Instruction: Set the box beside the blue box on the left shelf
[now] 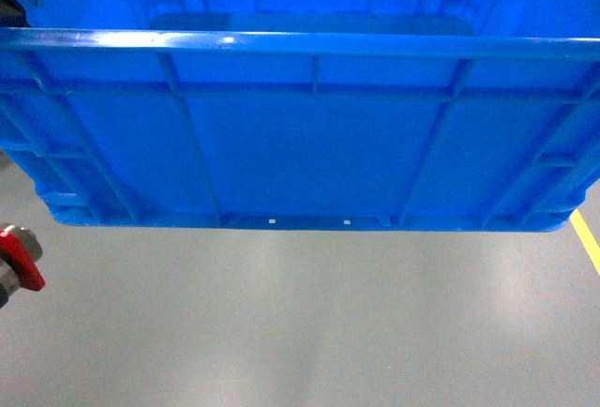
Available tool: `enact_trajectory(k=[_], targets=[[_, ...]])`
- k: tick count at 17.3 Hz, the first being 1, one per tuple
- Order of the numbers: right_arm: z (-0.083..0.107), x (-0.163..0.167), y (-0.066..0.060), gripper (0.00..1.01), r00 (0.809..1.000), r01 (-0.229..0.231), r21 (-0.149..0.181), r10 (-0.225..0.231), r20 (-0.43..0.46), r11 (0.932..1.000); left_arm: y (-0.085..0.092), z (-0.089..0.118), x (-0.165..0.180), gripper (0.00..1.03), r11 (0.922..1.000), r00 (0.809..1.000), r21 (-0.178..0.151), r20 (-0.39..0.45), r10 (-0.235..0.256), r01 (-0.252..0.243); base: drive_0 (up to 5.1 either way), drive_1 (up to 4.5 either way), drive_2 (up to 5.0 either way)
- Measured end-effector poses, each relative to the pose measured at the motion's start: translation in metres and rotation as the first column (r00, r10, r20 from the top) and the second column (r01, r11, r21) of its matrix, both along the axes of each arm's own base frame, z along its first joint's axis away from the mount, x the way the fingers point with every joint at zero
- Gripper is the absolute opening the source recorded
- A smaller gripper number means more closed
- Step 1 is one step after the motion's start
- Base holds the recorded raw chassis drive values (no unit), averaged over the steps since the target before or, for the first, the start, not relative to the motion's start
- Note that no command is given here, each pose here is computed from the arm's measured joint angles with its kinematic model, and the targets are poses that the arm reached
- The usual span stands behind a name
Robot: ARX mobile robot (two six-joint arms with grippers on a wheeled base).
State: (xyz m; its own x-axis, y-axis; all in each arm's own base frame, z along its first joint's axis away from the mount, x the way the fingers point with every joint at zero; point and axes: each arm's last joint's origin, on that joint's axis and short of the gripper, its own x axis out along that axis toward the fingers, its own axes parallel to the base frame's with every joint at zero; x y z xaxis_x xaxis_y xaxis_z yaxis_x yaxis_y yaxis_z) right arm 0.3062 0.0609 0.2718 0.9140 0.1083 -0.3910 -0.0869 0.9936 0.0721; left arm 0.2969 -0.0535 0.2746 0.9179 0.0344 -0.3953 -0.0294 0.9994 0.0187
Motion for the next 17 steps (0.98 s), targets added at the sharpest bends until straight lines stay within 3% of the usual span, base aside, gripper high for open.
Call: enact_trajectory(k=[7, 17], targets=[[0.0002, -0.0001, -0.0001, 0.08, 1.000, 0.001, -0.001, -0.001, 0.000, 1.0000, -0.0002, 0.0002, 0.0001, 0.08, 1.0000, 1.000, -0.002, 0.002, -0.003, 0.003, -1.2, -1.24, -1.2], [0.0022, -0.0019, -0.0005, 0.08, 1.000, 0.001, 0.002, -0.001, 0.010, 1.0000, -0.0007, 0.0033, -0.0020, 0.08, 1.0000, 1.000, -0.001, 0.014, -0.002, 0.002, -0.1, 4.15, -4.3]])
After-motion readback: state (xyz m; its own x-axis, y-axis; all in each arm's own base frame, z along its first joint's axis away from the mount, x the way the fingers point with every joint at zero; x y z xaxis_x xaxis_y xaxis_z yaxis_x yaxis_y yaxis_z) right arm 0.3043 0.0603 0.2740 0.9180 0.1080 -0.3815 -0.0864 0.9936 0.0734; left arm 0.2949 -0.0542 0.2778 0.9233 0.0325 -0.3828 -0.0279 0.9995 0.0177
